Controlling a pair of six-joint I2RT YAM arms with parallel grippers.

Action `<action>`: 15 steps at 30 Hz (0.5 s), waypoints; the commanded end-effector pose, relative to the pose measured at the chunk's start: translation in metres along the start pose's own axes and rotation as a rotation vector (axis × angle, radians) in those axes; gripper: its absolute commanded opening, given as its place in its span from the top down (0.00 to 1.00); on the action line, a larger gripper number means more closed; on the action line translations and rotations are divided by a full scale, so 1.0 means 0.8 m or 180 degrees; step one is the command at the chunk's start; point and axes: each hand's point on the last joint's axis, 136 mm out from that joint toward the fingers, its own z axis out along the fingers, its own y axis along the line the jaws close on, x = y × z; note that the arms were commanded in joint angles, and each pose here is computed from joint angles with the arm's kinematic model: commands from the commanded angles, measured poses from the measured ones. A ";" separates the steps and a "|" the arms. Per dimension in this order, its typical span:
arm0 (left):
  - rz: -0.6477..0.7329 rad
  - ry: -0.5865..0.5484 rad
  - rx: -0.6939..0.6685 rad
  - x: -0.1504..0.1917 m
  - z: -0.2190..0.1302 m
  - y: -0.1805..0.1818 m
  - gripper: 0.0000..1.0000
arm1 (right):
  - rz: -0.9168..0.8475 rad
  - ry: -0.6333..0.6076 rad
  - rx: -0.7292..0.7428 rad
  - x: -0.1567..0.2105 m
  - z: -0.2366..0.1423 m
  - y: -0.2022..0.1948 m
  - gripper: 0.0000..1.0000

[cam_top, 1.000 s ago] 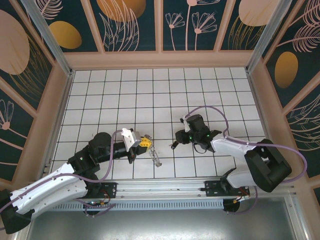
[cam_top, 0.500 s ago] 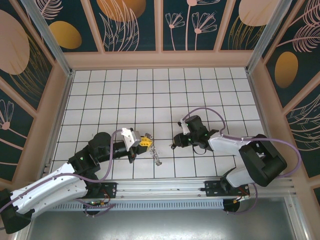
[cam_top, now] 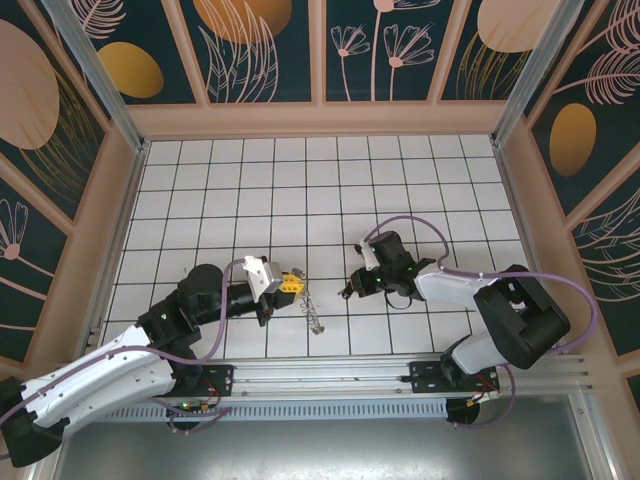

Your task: Put the keys on the keyring

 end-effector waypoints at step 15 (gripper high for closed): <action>-0.0156 -0.0497 -0.0132 -0.045 -0.020 0.003 1.00 | -0.0073 0.0647 0.0421 0.001 -0.044 0.019 1.00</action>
